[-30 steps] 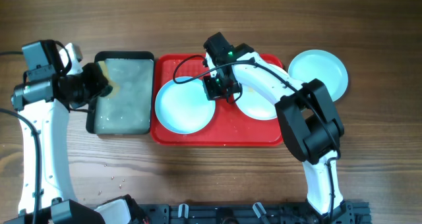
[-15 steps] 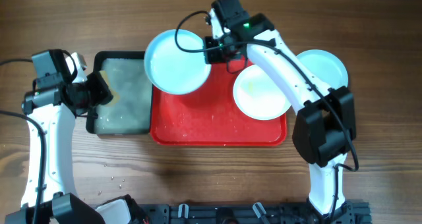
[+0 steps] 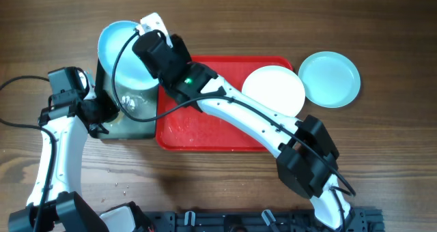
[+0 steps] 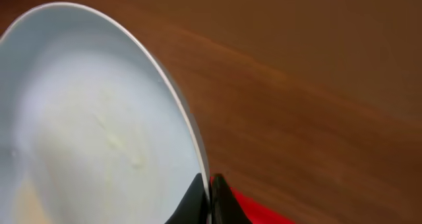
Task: Clean dirty plates on tray and stack at the side
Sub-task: 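Lift the teal plate with the right gripper over the black tray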
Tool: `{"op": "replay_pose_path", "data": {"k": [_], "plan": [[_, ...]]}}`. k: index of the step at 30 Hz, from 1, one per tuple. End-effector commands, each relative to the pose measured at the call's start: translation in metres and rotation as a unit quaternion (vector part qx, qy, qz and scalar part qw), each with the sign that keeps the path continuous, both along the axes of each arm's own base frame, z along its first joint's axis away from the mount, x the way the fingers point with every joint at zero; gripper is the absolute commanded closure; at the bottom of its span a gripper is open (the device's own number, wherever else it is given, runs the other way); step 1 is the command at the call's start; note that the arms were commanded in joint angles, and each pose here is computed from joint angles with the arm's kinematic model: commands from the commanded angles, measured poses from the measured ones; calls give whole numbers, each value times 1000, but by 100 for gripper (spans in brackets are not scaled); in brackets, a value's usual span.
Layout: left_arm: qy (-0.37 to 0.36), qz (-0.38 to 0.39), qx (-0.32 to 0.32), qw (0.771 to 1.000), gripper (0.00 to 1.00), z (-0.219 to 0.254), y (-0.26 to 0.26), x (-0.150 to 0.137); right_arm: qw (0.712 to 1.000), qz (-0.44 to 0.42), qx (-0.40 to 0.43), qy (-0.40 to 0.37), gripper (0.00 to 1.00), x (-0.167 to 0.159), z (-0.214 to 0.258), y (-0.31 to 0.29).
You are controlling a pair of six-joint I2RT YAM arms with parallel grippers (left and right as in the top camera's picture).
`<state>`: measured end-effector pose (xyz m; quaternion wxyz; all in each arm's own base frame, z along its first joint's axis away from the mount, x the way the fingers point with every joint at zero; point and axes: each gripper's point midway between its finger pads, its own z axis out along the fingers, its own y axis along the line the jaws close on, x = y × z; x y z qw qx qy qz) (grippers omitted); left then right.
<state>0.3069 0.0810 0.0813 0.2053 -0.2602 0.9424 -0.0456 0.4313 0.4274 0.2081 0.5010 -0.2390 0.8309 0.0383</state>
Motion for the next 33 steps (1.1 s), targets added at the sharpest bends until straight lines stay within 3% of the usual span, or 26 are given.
{"op": "replay_pose_path", "data": {"k": [1,18,24,33], "plan": [[-6,0,11,1000,96,4,4,0,993,33,-87,-66,96,10,13,0],[-8,0,11,1000,96,3,4,0,956,53,-165,-235,96,22,82,15],[-8,0,11,1000,96,3,4,0,925,66,-215,-307,96,23,113,20],[-8,0,11,1000,96,3,4,0,924,81,-206,-312,96,20,113,27]]}}
